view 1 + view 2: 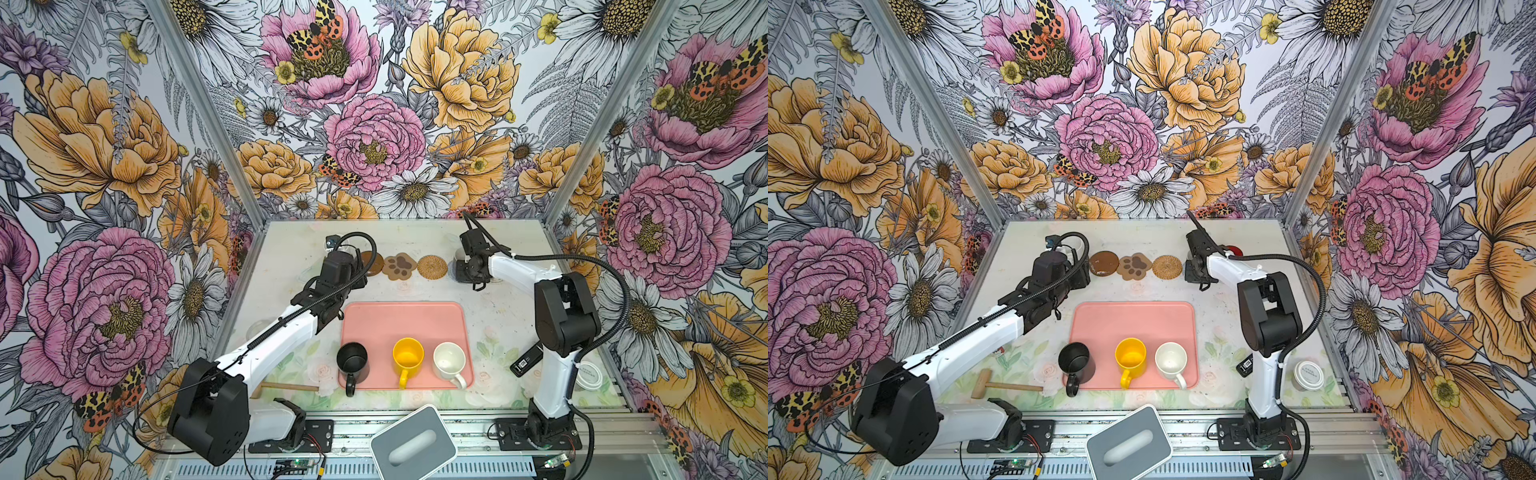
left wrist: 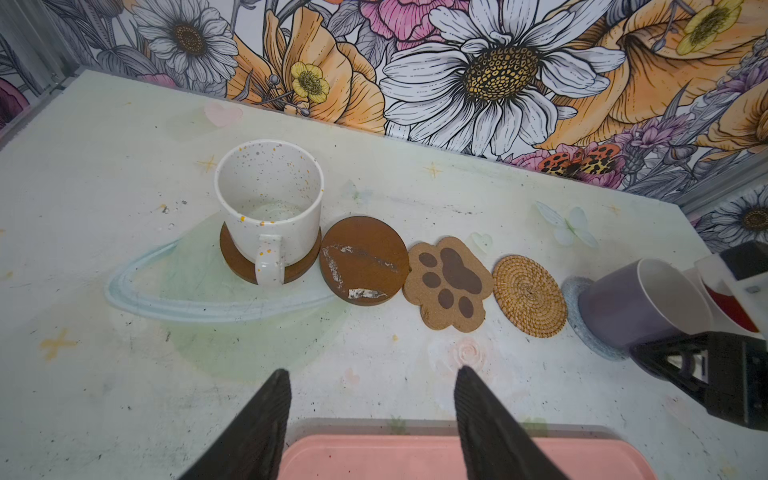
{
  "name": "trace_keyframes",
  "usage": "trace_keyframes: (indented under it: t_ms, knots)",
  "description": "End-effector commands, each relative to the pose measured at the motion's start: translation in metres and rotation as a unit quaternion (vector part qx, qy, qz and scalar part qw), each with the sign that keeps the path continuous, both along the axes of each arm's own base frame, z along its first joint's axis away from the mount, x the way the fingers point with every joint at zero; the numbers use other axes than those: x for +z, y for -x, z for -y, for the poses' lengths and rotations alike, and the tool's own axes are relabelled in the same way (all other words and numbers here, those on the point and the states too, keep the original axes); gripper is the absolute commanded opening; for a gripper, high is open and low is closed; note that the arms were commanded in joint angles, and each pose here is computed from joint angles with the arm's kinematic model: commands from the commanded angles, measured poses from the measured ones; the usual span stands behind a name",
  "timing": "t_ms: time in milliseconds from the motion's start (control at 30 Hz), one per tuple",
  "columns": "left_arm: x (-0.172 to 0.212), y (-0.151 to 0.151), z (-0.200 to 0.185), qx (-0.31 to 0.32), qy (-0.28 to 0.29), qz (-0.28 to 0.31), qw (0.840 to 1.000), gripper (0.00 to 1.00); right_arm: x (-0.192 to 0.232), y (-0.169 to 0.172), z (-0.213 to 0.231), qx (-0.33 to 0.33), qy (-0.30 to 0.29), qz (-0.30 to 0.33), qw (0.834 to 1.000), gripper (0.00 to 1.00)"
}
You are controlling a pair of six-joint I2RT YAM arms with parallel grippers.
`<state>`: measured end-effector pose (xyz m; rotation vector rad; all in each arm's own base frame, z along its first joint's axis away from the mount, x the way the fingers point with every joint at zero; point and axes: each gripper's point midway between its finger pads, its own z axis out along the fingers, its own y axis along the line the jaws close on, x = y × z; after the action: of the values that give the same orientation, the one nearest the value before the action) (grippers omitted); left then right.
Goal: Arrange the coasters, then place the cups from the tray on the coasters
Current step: 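Lower the lavender mug onto the blue woven coaster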
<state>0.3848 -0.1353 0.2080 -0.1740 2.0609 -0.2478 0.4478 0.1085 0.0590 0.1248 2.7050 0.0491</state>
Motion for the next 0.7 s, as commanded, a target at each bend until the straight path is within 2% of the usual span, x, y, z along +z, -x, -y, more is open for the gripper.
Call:
trace_keyframes:
  t_ms: [0, 233, 267, 367, 500, 667]
  knots:
    - [0.011, -0.005, -0.006, 0.02, 0.008, 0.015, 1.0, 0.64, 0.002, -0.012, -0.002, -0.006, -0.008, 0.024, 1.0, 0.0]
    - [0.012, -0.005, -0.007, 0.02, 0.008, 0.016, 1.0, 0.64, 0.0, -0.012, -0.001, -0.008, -0.01, 0.022, 1.0, 0.0]
    - [0.012, -0.005, -0.007, 0.02, 0.009, 0.016, 1.0, 0.64, 0.001, -0.011, -0.002, -0.007, -0.01, 0.022, 1.0, 0.03]
    - [0.012, -0.005, -0.007, 0.021, 0.008, 0.016, 1.0, 0.64, 0.002, -0.011, -0.002, -0.008, -0.01, 0.023, 1.0, 0.22]
    - [0.012, -0.005, -0.007, 0.021, 0.009, 0.017, 1.0, 0.64, 0.006, -0.01, -0.001, -0.009, -0.012, 0.027, 1.0, 0.4]
    - [0.013, -0.005, -0.006, 0.019, 0.009, 0.017, 1.0, 0.64, 0.014, -0.008, 0.001, -0.013, -0.01, 0.035, 0.999, 0.51]
